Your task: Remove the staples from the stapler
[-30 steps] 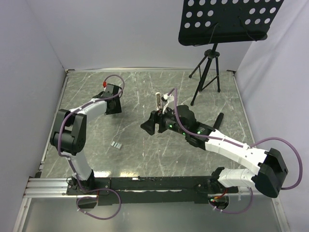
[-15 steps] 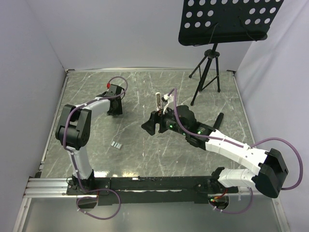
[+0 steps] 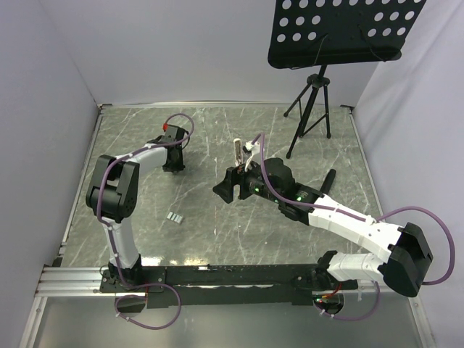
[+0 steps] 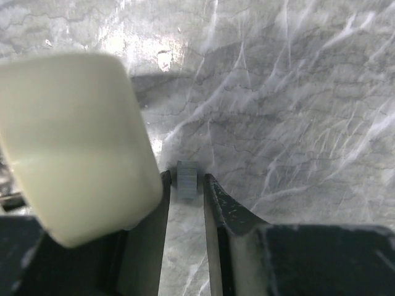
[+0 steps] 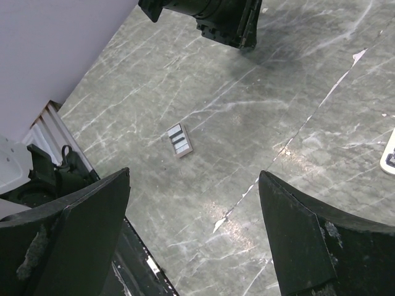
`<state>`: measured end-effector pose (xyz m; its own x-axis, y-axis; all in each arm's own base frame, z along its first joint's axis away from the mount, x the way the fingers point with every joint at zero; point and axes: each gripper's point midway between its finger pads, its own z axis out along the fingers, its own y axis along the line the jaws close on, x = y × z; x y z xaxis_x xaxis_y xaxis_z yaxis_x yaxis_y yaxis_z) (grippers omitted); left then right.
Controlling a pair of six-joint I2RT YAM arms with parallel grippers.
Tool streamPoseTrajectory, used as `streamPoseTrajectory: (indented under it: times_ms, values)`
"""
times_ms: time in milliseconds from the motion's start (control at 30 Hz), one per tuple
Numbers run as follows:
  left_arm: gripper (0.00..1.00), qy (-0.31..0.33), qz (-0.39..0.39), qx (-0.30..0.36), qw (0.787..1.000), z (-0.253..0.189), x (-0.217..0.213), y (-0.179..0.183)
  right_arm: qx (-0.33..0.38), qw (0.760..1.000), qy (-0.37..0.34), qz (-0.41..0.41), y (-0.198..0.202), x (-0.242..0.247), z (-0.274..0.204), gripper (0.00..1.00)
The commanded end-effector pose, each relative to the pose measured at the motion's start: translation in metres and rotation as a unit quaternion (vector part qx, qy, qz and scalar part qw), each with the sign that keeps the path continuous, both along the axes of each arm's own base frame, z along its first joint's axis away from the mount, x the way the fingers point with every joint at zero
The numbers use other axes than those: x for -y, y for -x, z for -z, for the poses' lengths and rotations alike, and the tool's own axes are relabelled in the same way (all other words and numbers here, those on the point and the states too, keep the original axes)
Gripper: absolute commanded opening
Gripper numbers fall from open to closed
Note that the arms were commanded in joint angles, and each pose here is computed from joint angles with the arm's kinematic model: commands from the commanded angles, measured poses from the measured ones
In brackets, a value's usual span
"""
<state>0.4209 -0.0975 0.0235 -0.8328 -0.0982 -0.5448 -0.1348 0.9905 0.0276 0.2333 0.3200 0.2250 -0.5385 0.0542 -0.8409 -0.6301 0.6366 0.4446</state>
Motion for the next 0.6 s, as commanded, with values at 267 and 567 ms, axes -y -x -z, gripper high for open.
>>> streamPoseTrajectory:
  times_ms: [267, 567]
  values:
    - [0.23, 0.007, 0.028, -0.020, 0.999, -0.005, 0.009, 0.013, 0.030, 0.999, -0.025, -0.003, -0.003, -0.005, -0.028, 0.92]
    - [0.23, 0.030, 0.033, -0.022, 0.999, -0.016, 0.015, 0.024, 0.027, 0.999, -0.027, -0.002, 0.000, -0.002, -0.028, 0.93]
